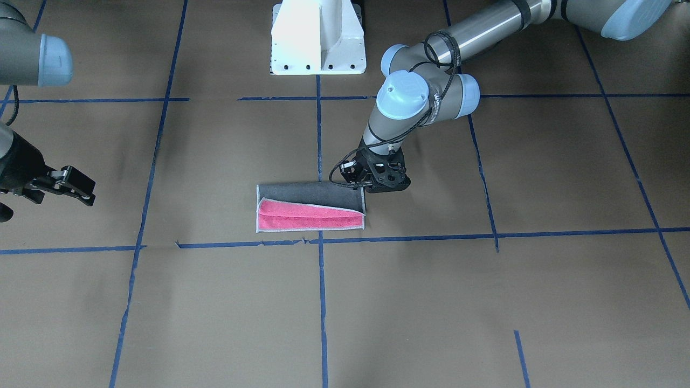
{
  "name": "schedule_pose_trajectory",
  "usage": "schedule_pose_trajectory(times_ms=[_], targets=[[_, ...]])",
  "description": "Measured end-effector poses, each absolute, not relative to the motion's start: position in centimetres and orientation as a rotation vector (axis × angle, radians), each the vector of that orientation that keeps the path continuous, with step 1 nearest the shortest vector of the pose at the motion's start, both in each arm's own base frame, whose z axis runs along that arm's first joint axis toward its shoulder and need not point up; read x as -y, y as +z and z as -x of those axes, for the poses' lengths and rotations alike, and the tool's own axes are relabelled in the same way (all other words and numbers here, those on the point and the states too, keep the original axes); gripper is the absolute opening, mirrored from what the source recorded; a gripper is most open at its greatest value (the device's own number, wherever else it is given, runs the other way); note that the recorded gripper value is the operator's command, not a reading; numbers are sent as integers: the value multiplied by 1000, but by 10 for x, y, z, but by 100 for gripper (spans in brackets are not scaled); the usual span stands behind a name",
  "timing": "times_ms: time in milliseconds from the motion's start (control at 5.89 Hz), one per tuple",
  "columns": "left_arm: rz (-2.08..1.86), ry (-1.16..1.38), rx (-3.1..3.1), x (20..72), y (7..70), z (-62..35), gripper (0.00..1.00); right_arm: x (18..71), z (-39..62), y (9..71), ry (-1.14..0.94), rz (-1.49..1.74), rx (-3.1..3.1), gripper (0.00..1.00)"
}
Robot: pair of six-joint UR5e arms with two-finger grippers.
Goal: Fold towel twice with both arms
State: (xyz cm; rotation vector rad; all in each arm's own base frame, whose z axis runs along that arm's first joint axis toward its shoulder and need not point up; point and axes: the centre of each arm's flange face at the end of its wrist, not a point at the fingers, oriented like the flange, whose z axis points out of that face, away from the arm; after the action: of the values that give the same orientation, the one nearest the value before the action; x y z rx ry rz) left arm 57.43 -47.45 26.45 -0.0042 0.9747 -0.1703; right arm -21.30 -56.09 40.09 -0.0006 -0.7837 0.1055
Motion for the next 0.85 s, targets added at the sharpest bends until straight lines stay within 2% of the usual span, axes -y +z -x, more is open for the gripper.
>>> schedule_pose_trajectory(times_ms=[170, 850], targets=[[6, -176, -977, 475, 263, -575, 2, 561, 213, 401, 106, 1, 784, 100], [-2, -189, -995, 488, 242, -567, 1, 561, 213, 402, 106, 1, 782, 100]])
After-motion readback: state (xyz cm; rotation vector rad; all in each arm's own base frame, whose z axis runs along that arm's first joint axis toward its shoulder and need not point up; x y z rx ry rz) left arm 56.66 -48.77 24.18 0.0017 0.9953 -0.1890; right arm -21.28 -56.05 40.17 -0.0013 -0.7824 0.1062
